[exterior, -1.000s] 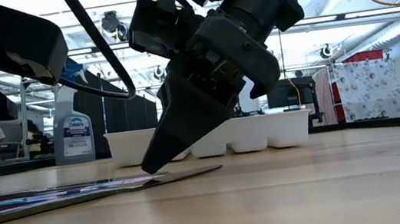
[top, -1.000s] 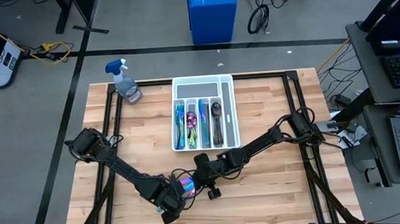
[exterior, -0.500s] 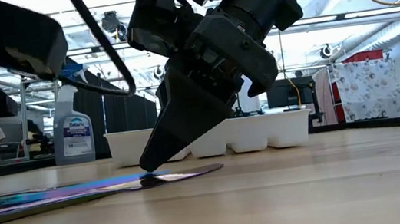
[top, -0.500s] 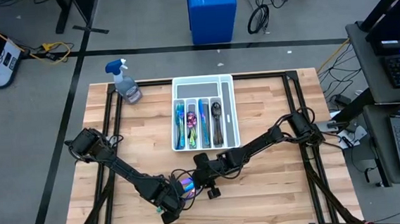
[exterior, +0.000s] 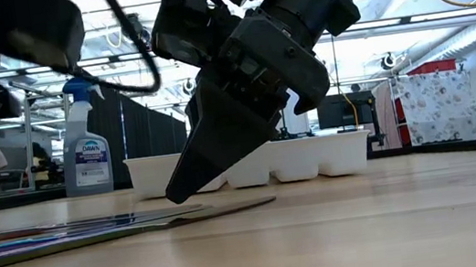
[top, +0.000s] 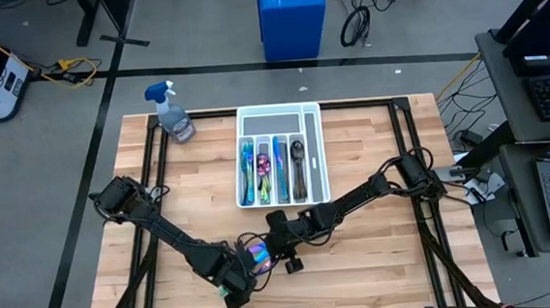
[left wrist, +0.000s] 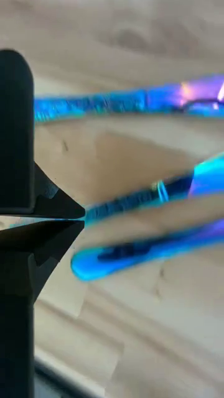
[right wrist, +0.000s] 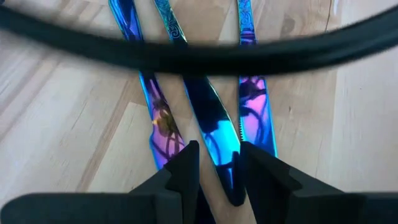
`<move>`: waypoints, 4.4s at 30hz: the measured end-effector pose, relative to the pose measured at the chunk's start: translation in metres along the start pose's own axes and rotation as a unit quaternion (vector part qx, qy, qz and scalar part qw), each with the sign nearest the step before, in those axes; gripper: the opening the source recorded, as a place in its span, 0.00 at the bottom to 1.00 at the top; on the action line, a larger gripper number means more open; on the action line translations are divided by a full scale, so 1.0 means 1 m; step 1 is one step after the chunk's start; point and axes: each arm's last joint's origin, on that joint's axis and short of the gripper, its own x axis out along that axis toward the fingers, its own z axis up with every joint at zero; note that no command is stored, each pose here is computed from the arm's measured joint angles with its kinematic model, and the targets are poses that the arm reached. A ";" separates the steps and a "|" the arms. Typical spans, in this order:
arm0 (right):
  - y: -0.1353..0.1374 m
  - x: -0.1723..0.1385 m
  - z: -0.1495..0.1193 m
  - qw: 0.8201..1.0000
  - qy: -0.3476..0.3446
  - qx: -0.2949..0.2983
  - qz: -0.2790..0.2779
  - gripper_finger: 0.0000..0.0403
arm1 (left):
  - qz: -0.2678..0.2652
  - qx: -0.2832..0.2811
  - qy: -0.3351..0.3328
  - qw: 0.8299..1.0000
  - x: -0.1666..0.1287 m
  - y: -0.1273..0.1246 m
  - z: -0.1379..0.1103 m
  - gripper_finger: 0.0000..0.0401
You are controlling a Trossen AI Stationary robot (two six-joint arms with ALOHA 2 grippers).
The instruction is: Sort silverware
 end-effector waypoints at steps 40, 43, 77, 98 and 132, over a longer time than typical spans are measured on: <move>0.005 0.000 0.001 1.000 -0.004 -0.015 0.003 0.25 | 0.053 -0.118 0.017 0.991 0.029 -0.018 -0.030 0.37; 0.005 0.000 0.001 1.000 -0.006 -0.014 0.003 0.25 | 0.056 -0.121 0.019 0.991 0.027 -0.017 -0.028 0.27; 0.005 0.000 0.005 1.000 -0.026 0.000 0.004 0.25 | 0.051 -0.105 0.014 0.993 0.018 -0.025 -0.023 0.05; 0.004 0.001 -0.001 1.000 0.004 0.014 0.004 0.25 | 0.048 -0.108 0.017 0.993 0.017 -0.026 -0.023 0.05; -0.010 0.000 -0.007 0.995 0.036 0.083 0.036 0.25 | 0.021 -0.107 -0.003 0.994 0.016 -0.031 -0.020 0.06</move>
